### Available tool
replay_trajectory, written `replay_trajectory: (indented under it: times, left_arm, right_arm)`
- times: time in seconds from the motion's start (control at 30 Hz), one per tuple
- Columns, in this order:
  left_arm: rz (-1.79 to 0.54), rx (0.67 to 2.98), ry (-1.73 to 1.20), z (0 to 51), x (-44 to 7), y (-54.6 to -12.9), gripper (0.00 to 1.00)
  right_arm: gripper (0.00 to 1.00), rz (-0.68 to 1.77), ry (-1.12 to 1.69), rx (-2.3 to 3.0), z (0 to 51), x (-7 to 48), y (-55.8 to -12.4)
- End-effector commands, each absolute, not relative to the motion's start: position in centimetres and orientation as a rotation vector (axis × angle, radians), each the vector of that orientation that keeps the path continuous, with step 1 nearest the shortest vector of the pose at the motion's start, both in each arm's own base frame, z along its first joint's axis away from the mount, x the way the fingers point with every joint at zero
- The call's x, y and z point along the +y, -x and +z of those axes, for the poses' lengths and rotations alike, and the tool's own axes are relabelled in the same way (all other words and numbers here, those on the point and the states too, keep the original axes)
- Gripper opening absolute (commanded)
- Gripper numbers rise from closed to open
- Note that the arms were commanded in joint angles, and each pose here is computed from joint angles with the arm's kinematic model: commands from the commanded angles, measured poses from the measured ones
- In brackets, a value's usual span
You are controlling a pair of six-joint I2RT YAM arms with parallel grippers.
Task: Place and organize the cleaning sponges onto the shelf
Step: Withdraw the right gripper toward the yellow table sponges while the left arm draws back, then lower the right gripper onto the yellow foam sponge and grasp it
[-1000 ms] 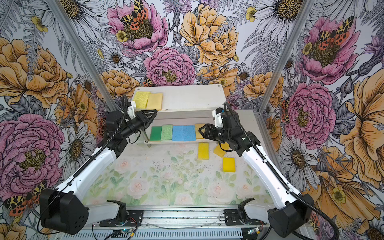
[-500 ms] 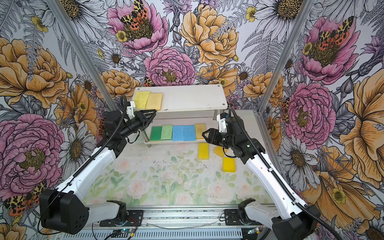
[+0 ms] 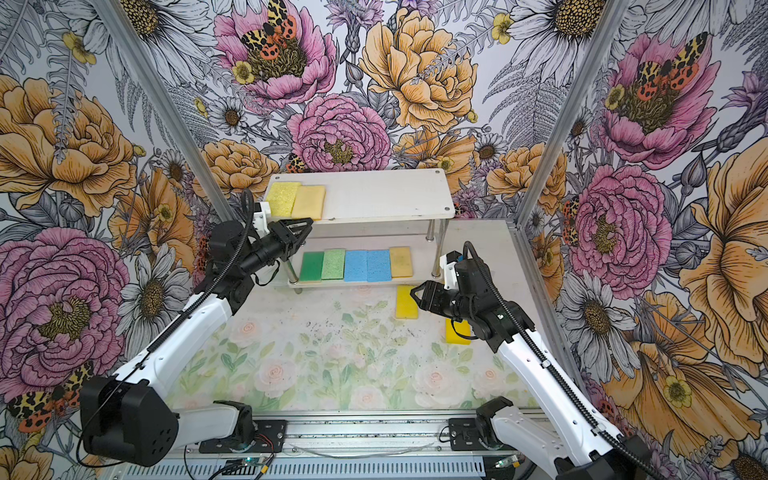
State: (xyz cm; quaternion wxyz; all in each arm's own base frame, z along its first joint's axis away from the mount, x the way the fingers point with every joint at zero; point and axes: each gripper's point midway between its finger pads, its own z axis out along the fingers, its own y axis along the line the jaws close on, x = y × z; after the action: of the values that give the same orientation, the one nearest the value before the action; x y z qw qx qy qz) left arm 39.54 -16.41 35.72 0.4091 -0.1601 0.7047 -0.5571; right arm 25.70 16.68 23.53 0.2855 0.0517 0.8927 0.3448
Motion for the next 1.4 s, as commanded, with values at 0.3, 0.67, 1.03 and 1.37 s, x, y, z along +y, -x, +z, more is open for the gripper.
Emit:
replay_trajectory:
  times: [0.3,0.67,1.03,1.37]
  left_arm:
    - [-1.396,1.777,0.187,37.1,-18.4,-33.2,0.51]
    - [-1.292,1.996,0.304,24.4,-17.4,-25.5,0.86]
    - [-1.257,2.154,0.368,17.8,-17.3,-25.0,0.99]
    - [-1.238,2.175,0.404,16.5,-16.5,-24.8,0.99]
  right_arm:
    - [0.59,0.849,-0.201,2.532,16.9,15.5,-24.0]
    - [0.59,0.587,-0.173,2.636,11.2,14.3,-27.9]
    - [0.58,0.633,-0.208,2.637,8.1,15.6,-32.4]
    - [0.55,0.669,-0.245,2.653,5.9,16.2,-34.8]
